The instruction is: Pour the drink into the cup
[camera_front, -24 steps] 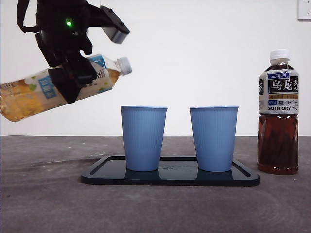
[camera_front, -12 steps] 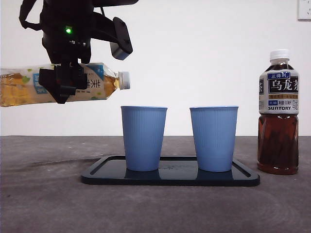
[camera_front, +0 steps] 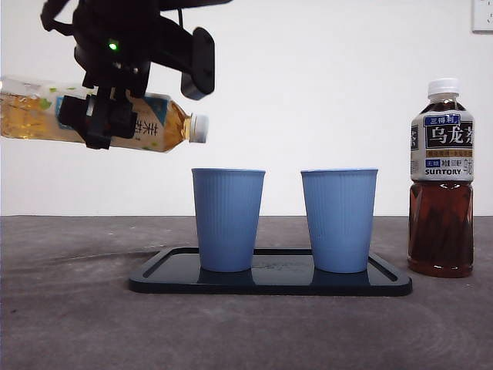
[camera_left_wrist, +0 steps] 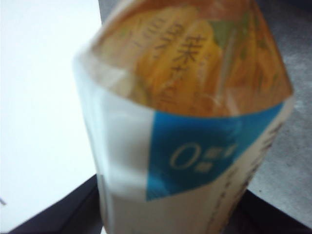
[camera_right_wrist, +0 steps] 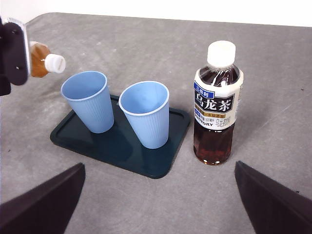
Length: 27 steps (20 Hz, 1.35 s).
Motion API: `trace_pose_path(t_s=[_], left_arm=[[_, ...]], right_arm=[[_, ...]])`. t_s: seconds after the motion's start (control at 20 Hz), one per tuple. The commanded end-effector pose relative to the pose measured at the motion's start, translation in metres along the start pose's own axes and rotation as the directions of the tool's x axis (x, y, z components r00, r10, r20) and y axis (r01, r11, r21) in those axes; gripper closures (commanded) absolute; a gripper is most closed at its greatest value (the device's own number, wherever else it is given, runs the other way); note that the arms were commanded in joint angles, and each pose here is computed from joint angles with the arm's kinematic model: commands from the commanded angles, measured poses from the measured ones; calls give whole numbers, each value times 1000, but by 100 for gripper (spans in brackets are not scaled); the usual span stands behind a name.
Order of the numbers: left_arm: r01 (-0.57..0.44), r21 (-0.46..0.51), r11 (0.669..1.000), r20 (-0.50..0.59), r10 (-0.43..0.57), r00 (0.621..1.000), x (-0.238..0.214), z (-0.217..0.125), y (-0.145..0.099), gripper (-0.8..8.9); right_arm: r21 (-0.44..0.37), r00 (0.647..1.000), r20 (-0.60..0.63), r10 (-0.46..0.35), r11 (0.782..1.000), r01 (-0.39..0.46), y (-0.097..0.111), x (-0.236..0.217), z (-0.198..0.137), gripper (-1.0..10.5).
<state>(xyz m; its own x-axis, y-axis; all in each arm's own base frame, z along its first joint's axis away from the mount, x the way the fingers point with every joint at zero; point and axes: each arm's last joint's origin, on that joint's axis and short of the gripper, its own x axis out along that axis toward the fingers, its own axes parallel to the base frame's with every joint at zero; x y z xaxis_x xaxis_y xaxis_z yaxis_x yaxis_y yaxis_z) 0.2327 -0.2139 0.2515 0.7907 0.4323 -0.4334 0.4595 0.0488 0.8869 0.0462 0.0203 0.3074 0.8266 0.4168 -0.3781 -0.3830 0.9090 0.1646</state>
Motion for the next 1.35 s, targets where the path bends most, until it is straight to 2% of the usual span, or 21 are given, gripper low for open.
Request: trace_pose_path(t_s=[0.05,0.35,0.5,0.65,0.75,0.8,0.9,1.0,1.2,1.35], left_arm=[[-59,35,998,-14,59,998,-4,11,3,631],[-76,51,996,-23,78,997,-4,15,0,631],[-97,-92,991,-32,95,995,-6,15,0,630],[-96,-251,963,-24,93,995,-8,12,3,630],[-14,-352,936,33,27,999,-14,5,7,630],[48,-411,911,74,-19,997,-18,-1,10,630],[145,-533,833,144,-79,986,-27,-14,19,630],[234,-637,735,219,-118,968,-35,-30,32,631],[373,-777,508,358,-132,924,-40,-64,59,631],[438,-834,335,426,-112,898,-33,-88,73,631]], right_arm=[[-10,1000,20,7,1000,-7,1,-3,4,456],[-10,1000,20,7,1000,-6,1,-3,4,456],[-10,1000,20,7,1000,-6,1,-3,4,456],[-10,1000,20,6,1000,-6,1,-3,4,456],[-10,1000,20,6,1000,-6,1,-3,4,456],[-10,1000,20,6,1000,-6,1,-3,4,456],[-10,1000,19,7,1000,-6,1,-3,4,456],[-9,1000,13,6,1000,-6,1,-3,3,456],[-4,999,-34,8,1000,-8,1,-3,-1,457],[1,996,-56,66,998,-66,2,-3,-3,457]])
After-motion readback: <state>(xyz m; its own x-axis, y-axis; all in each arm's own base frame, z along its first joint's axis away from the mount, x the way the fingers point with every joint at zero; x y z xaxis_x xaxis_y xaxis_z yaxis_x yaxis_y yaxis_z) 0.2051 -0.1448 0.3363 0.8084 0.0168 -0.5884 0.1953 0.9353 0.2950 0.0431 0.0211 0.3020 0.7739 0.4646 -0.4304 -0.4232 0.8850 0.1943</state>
